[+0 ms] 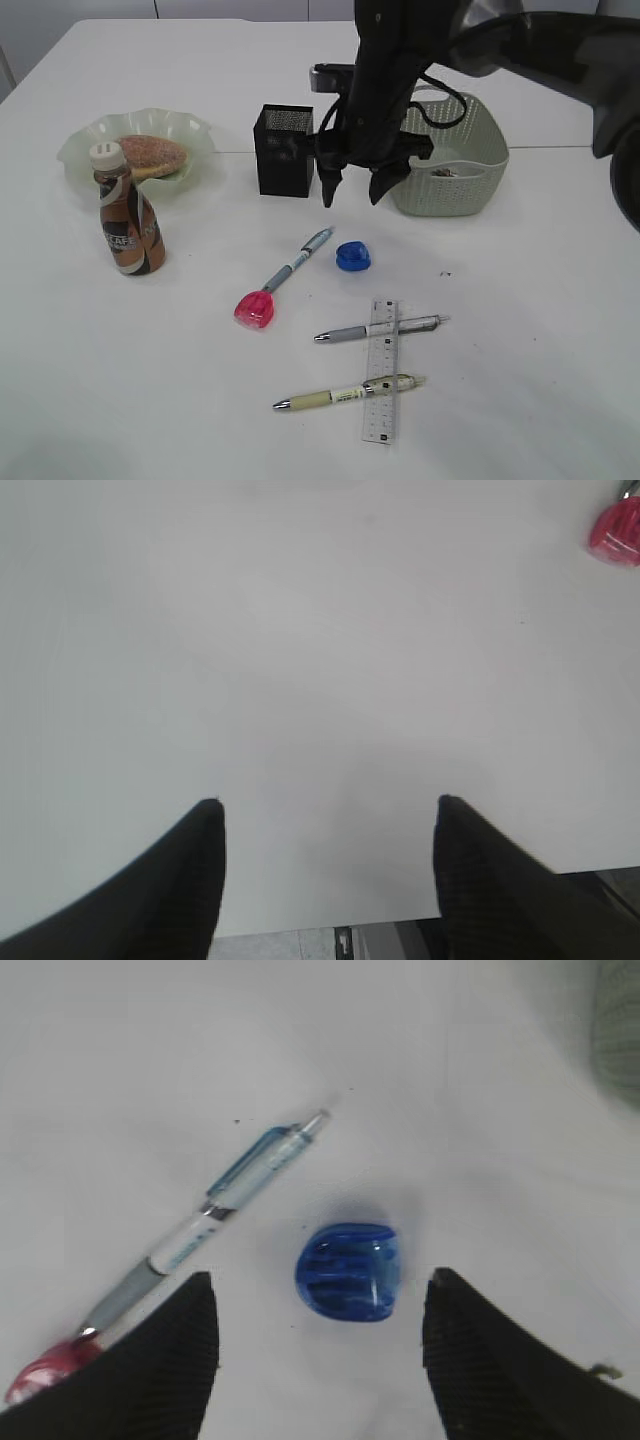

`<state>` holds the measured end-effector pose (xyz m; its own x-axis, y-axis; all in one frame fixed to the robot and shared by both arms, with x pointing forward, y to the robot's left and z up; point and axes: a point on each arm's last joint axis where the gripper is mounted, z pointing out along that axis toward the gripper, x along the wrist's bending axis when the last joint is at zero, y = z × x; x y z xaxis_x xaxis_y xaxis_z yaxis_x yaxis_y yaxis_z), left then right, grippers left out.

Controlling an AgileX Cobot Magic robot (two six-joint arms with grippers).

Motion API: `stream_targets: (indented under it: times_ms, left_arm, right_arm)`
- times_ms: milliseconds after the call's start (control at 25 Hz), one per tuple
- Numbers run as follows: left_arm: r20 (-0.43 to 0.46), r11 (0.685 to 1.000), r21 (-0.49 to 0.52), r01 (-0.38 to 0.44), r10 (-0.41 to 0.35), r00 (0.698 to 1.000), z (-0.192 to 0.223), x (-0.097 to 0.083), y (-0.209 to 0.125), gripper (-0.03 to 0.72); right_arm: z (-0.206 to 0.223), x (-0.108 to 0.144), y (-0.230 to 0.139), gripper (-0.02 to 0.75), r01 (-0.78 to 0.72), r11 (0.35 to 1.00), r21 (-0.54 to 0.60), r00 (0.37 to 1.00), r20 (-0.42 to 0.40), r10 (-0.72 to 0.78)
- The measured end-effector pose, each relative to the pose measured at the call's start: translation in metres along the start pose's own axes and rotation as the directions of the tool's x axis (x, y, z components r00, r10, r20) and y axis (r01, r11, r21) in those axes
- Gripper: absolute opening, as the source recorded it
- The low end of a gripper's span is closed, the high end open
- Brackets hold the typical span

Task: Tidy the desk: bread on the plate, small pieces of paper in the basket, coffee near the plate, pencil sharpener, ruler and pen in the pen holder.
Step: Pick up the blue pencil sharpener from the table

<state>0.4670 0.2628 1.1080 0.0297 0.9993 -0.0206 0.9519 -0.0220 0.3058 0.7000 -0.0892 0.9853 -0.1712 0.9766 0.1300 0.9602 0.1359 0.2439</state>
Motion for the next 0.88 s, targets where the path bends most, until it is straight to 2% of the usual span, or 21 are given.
stream_targets:
  times_ms: [280, 880]
  left_arm:
    - [-0.012, 1.000, -0.002, -0.004, 0.004, 1.000, 0.000, 0.001, 0.000, 0.475]
    - [-0.016, 1.000, -0.003, -0.006, 0.006, 1.000, 0.000, 0.001, 0.000, 0.470]
  right_arm:
    - [0.016, -0.006, -0.001, 0.474, 0.007, 1.000, 0.020, 0.999, 0.054, -0.008]
    - [0.055, 0.003, -0.010, 0.474, 0.018, 0.996, 0.091, 0.997, 0.075, -0.025]
